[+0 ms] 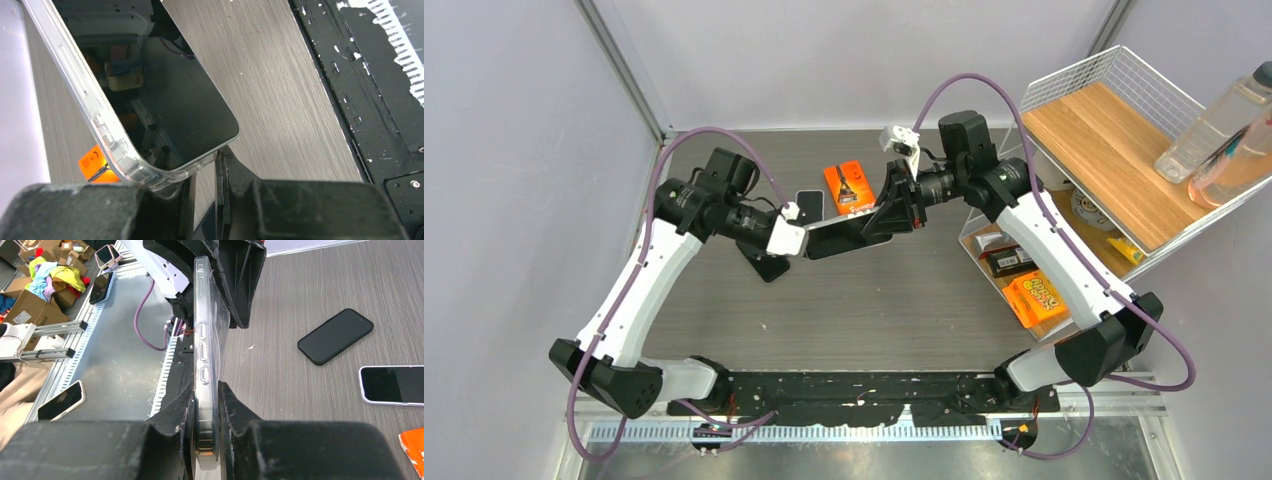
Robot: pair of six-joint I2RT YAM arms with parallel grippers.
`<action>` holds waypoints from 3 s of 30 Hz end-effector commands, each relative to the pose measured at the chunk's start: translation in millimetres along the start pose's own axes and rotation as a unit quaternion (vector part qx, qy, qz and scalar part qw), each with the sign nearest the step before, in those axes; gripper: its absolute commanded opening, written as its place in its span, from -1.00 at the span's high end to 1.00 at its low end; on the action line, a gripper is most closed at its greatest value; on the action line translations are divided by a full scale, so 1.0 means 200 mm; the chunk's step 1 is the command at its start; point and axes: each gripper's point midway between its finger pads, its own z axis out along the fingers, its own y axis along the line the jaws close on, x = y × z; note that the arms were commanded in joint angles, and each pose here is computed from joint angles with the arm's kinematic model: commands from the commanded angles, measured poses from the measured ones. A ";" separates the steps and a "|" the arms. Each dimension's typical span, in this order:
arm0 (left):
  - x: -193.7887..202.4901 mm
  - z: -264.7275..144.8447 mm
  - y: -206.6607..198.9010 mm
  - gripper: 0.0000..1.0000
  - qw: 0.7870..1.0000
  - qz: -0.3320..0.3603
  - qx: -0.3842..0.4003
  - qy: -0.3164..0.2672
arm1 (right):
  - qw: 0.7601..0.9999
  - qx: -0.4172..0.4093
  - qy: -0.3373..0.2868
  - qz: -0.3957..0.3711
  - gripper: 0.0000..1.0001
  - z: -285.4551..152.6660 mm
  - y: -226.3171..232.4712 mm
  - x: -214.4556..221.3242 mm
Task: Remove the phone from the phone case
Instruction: Remove the phone case from the phone.
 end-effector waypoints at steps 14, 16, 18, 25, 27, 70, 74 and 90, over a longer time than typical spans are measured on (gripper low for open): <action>-0.21 -0.17 0.59 1.00 0.971 0.107 -0.214 0.022 | 0.997 -0.025 0.032 0.060 0.90 0.15 0.06 0.17; -0.21 -0.18 0.60 1.00 0.970 0.105 -0.220 0.021 | 0.997 -0.025 0.034 0.059 0.90 0.15 0.06 0.18; -0.22 -0.18 0.59 1.00 0.972 0.092 -0.216 0.012 | 0.998 -0.020 0.036 0.053 0.89 0.15 0.06 0.18; -0.16 -0.15 0.38 0.89 0.986 0.032 -0.164 -0.003 | 0.998 0.043 0.052 0.009 0.90 0.07 0.03 0.16; -0.12 -0.14 0.30 0.64 0.989 0.007 -0.148 -0.001 | 0.997 0.061 0.052 0.000 0.89 0.05 0.02 0.14; -0.14 -0.07 0.20 0.12 0.879 -0.413 -0.051 -0.232 | 0.995 0.078 0.057 -0.026 0.90 -0.01 0.00 0.14; -0.14 -0.07 0.21 0.29 0.879 -0.412 -0.045 -0.234 | 0.995 0.078 0.057 -0.025 0.89 -0.01 0.00 0.15; -0.17 -0.06 0.24 1.00 0.858 -0.443 0.005 -0.259 | 0.993 0.076 0.076 -0.049 0.89 0.02 0.03 0.18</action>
